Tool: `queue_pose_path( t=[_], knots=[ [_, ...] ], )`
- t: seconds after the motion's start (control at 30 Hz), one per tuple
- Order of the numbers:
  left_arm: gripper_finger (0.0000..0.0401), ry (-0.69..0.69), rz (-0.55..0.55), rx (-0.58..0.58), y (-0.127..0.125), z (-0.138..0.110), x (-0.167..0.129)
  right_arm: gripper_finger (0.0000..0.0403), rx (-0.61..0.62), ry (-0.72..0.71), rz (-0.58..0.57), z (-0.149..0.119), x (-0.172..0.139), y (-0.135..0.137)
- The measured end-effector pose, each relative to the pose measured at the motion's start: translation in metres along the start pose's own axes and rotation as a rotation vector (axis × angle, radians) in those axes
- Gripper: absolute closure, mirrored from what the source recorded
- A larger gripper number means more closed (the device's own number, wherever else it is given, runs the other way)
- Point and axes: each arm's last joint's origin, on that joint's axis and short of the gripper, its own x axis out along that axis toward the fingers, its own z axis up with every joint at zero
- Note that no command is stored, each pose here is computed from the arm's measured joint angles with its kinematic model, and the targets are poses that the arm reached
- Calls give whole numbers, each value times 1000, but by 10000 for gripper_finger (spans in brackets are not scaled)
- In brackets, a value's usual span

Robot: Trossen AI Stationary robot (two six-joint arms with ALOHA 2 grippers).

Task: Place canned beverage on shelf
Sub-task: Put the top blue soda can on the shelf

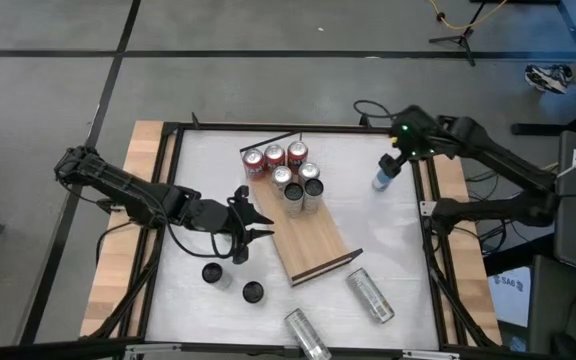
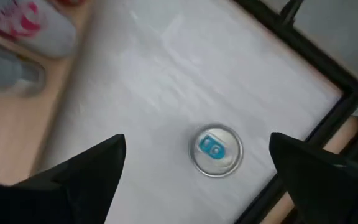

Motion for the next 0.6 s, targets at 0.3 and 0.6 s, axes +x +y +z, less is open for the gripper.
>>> queue_pose_path(
  t=[0.3,0.6],
  knots=[
    [297,0,1,3,0,0,0,10,20,110,-97,-7,31,-10],
    [297,1,1,4,0,0,0,10,20,118,-97,-8,33,-10]
  ],
)
